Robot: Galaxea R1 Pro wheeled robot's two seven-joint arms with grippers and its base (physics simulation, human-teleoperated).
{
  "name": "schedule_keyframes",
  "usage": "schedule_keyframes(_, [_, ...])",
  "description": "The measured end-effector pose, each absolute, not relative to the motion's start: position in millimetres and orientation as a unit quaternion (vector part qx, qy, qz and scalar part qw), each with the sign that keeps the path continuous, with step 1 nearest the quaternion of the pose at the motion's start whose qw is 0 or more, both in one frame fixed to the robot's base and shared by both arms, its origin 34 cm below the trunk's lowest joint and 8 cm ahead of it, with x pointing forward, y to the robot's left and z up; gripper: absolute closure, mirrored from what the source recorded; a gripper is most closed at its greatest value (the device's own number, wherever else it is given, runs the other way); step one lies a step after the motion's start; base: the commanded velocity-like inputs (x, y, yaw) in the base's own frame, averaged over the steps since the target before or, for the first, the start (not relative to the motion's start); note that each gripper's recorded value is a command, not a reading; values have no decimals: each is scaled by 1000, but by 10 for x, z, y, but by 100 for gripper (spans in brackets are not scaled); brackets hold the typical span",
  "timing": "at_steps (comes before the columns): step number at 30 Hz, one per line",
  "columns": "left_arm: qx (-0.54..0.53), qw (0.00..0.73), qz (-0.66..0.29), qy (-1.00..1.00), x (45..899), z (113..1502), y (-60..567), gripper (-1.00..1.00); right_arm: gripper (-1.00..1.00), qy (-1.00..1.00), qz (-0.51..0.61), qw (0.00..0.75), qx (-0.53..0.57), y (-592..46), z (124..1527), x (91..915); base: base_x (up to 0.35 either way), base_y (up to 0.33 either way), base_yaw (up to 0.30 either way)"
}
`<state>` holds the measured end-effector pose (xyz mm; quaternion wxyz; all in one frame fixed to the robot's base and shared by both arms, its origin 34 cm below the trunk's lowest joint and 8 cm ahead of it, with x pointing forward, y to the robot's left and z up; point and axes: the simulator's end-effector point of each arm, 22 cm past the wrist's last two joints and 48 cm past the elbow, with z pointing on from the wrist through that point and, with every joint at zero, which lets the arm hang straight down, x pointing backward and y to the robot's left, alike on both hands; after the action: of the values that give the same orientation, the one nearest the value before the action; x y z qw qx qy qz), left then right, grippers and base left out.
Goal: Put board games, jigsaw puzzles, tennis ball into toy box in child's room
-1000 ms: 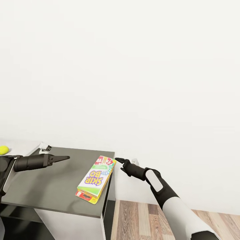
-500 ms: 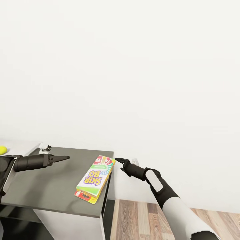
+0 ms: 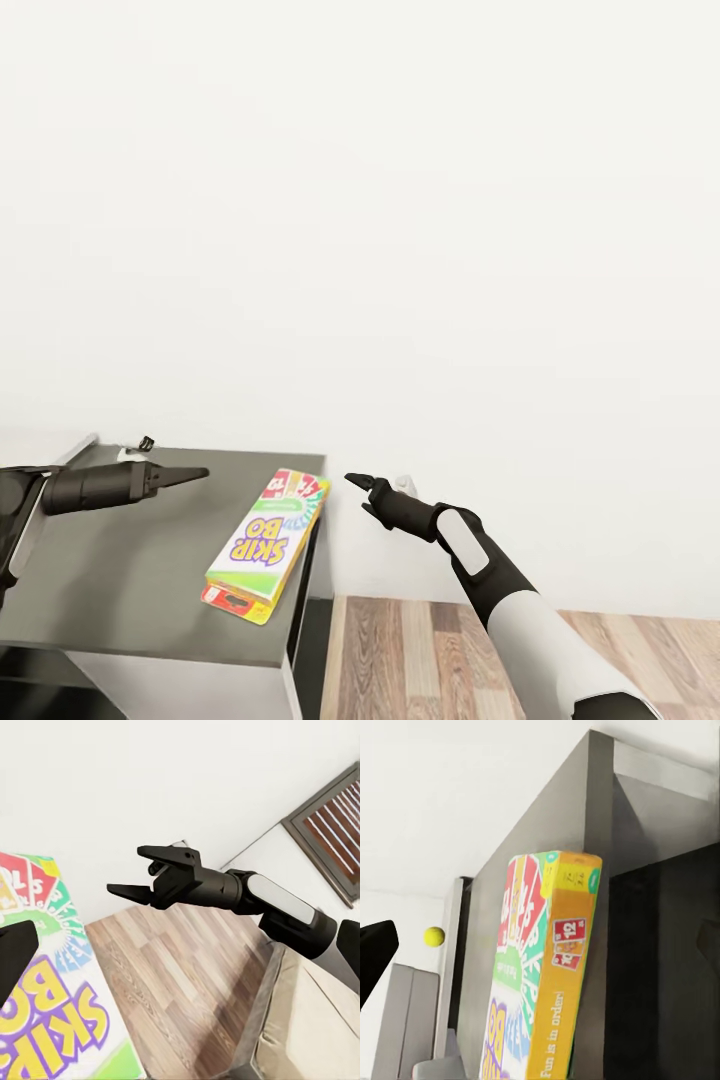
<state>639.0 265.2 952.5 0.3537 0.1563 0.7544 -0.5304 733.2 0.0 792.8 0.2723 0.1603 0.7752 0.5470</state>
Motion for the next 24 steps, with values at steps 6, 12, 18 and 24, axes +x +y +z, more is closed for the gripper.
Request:
schedule_keyframes(6, [154,351,-531,756,6405,9481,2652,-100,-100,777,546,269,162,9,7874,7331,47,0,-120])
schedule_keyframes(12, [152,347,-532,757,6418,9439,2652,-100,-100,778,545,265,164,26,7824,7327,32,9,-120])
schedule_keyframes(18, [149,344,-532,759,6432,9396,2651,-100,-100,780,543,261,167,26,7769,7326,104,52,-120])
schedule_keyframes(24, [148,342,-533,760,6441,9365,2652,-100,-100,781,543,259,169,27,7731,7326,18,8,-58])
